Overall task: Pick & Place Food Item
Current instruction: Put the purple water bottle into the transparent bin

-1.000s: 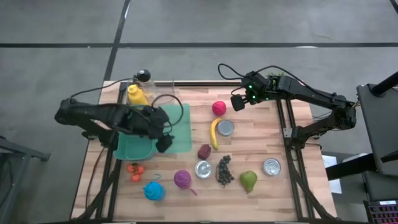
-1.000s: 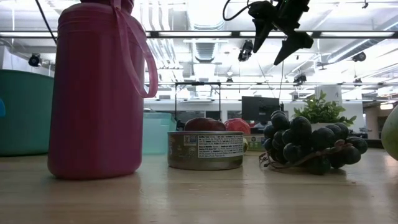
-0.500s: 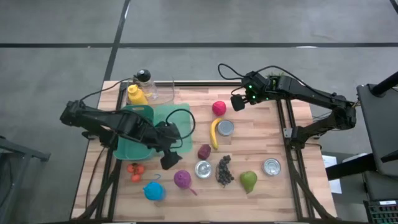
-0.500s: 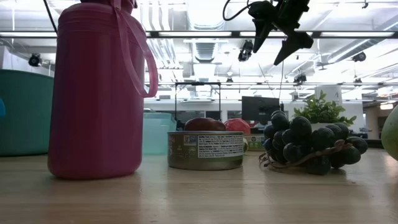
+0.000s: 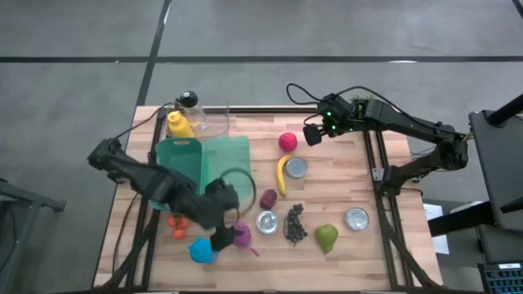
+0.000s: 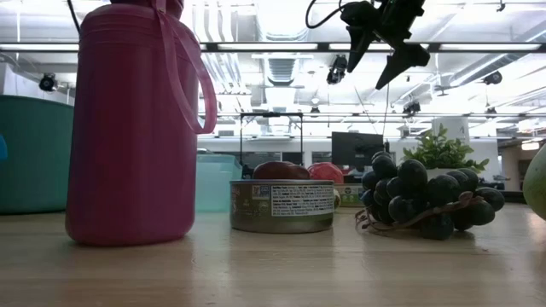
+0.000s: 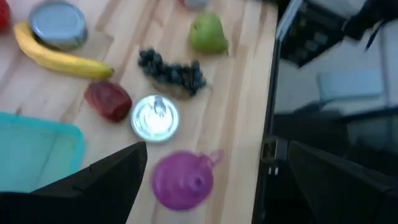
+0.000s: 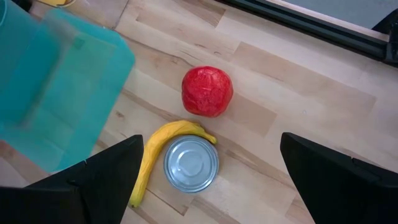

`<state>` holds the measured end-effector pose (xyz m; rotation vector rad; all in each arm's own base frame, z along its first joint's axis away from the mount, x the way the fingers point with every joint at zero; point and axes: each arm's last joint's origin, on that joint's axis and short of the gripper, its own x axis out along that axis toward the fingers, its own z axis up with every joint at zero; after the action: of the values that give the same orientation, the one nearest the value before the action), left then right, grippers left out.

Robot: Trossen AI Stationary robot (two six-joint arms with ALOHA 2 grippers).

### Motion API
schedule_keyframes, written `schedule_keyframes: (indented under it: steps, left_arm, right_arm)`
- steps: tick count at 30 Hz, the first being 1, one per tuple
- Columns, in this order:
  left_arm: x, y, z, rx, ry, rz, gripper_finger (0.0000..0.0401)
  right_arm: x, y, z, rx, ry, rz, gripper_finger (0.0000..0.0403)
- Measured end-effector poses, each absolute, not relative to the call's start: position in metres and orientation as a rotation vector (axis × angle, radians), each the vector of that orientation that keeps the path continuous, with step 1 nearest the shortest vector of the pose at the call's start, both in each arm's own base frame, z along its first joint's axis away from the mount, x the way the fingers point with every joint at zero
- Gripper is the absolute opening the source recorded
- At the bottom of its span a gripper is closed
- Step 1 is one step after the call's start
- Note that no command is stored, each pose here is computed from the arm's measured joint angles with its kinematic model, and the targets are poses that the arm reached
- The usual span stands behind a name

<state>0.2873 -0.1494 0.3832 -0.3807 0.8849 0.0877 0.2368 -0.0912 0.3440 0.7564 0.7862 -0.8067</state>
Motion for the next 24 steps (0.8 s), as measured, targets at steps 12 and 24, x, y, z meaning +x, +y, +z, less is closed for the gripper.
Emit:
schedule_keyframes:
  steps: [12, 24]
  left_arm:
    - [0.312, -0.170, 0.366, -0.319, 1.067, 0.225, 0.0397]
    - [0.310, -0.171, 0.355, -0.387, 1.142, 0.259, 0.0397]
  right_arm:
    - [0.237, -0.091, 0.344, 0.756, 0.786, -0.807, 0.0378]
    - [0.237, -0.091, 0.344, 0.756, 0.786, -0.807, 0.0378]
